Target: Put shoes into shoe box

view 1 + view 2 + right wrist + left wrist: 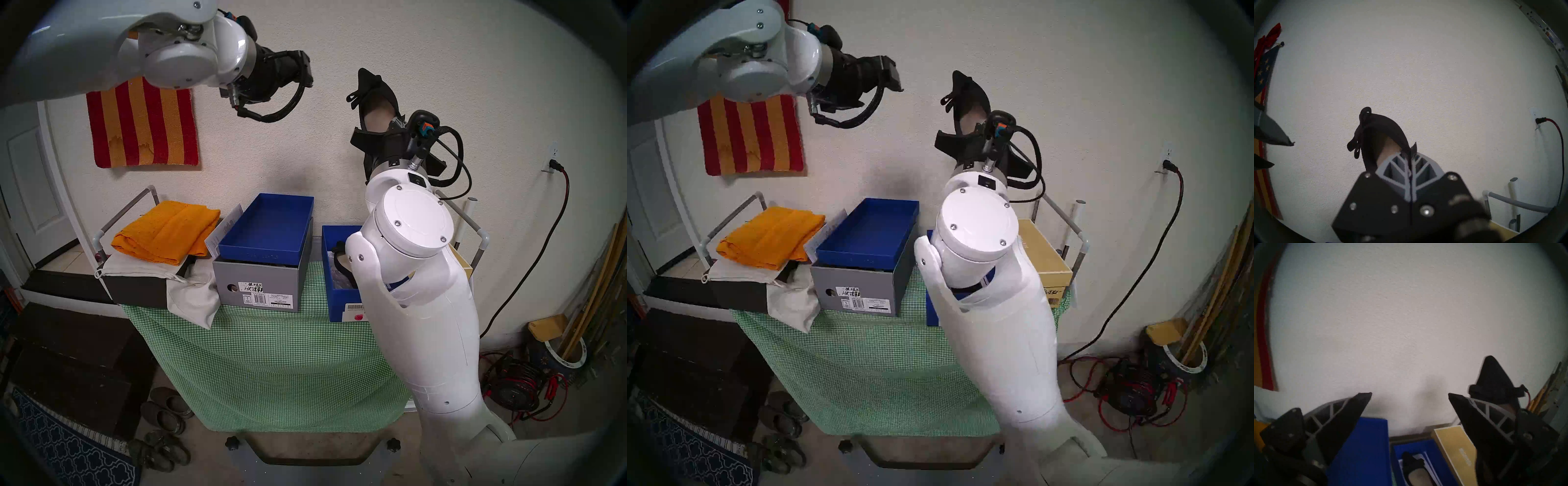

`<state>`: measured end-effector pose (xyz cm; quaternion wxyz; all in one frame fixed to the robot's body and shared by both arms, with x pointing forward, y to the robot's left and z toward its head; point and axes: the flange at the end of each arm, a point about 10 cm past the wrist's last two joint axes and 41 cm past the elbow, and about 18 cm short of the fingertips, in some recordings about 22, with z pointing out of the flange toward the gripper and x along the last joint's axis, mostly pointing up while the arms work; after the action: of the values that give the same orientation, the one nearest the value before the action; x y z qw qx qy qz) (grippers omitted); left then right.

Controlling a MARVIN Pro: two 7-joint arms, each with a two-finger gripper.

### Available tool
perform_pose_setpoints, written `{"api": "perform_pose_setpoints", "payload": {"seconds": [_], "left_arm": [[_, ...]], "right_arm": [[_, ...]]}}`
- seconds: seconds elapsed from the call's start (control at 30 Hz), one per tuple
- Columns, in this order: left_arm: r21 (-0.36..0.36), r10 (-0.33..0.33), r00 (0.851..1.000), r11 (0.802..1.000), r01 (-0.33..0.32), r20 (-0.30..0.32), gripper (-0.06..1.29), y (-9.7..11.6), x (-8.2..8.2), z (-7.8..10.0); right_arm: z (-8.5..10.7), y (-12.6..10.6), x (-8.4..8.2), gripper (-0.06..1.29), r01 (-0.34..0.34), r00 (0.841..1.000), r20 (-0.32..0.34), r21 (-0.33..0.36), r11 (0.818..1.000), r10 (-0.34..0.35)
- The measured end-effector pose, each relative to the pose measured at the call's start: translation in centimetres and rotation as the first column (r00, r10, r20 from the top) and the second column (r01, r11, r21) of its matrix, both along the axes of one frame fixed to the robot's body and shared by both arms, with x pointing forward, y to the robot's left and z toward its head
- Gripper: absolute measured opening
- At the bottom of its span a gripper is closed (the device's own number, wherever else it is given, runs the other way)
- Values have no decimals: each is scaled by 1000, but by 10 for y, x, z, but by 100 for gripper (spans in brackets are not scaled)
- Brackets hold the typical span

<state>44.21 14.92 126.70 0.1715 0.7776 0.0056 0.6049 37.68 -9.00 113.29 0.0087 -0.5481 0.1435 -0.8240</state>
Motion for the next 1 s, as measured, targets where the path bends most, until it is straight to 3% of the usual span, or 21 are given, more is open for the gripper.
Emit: {"api": "perform_pose_setpoints", "payload": {"seconds": [0.2,0.37,0.47,0.67,1.0], "left_arm": [[22,68,995,997,-69,72,127,4,-3,-8],[13,114,984,993,-117,133,127,0,-7,-11],[3,129,980,991,-131,150,127,-2,-9,-11],[-28,163,968,987,-160,193,127,-8,-14,-12],[-36,182,960,983,-178,213,127,-11,-16,-14]], "right_arm": [[-18,-7,-9,-2,-5,994,-107,18,1000,7],[-37,-11,-17,-2,-19,978,-209,23,1000,24],[-43,-11,-20,-2,-26,972,-234,19,999,30],[-66,-8,-27,-2,-52,947,-317,22,998,56],[-115,-4,-28,-2,-52,901,-429,39,998,64]]}}
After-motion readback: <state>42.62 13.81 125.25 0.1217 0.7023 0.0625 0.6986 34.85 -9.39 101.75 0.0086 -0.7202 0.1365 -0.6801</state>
